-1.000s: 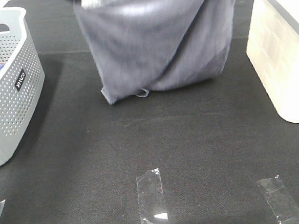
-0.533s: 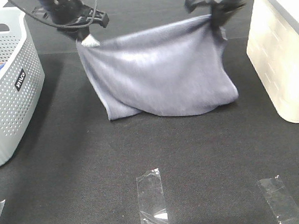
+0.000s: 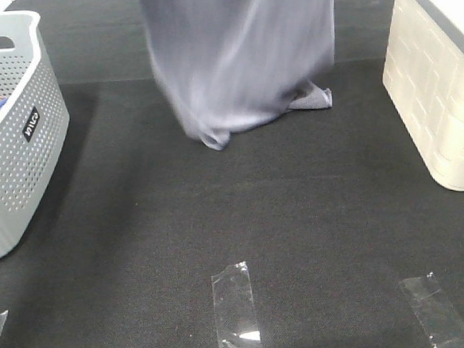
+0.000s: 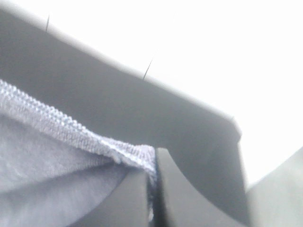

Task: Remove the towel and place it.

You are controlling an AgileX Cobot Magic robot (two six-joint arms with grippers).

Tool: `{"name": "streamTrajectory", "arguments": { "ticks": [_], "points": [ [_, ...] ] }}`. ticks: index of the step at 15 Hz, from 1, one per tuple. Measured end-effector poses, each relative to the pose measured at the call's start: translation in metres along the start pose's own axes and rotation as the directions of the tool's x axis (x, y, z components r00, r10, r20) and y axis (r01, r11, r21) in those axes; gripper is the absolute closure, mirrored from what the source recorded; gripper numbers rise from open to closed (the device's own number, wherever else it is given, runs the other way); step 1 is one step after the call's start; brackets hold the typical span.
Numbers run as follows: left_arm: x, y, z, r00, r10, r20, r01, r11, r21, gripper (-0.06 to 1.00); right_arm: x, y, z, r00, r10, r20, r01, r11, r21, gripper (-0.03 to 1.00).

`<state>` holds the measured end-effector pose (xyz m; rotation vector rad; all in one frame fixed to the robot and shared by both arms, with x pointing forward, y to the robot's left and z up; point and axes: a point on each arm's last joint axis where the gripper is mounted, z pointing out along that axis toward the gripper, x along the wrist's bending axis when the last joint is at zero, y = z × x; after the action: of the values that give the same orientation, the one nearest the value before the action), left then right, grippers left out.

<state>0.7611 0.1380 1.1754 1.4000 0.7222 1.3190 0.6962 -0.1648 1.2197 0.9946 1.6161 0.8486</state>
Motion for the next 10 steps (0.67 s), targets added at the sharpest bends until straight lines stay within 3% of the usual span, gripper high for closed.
{"name": "streamTrajectory", "arguments": {
  "ticks": [2,4,6,8,9,10],
  "points": [
    [0.021,0.074,-0.020,0.997,-0.012,-0.071,-0.009,0.959,-0.282,0.94,-0.025,0.045,-0.045,0.996,0.085,0.014,-0.081,0.983,-0.164,0.97],
    [0.033,0.119,-0.043,0.994,-0.040,-0.101,-0.004,0.917,-0.398,0.94,-0.033,0.061,-0.069,0.991,0.133,-0.015,-0.133,0.966,-0.223,0.97],
    [0.029,0.103,-0.035,0.996,-0.043,-0.082,0.019,0.961,-0.277,0.94,-0.023,0.045,-0.057,0.992,0.124,-0.031,-0.127,0.987,-0.103,0.97],
    [0.015,0.057,-0.019,0.997,-0.077,-0.024,0.077,0.997,-0.008,0.94,-0.009,0.014,-0.039,0.992,0.111,-0.057,-0.105,0.989,0.103,0.97],
    [0.007,0.035,-0.016,0.992,-0.124,0.010,0.122,0.984,0.133,0.94,-0.002,-0.001,-0.033,0.991,0.111,-0.073,-0.094,0.974,0.205,0.97],
    [-0.001,0.017,-0.016,0.983,-0.181,0.040,0.163,0.948,0.273,0.94,0.004,-0.016,-0.029,0.990,0.109,-0.085,-0.078,0.948,0.308,0.97]
  ]
}}
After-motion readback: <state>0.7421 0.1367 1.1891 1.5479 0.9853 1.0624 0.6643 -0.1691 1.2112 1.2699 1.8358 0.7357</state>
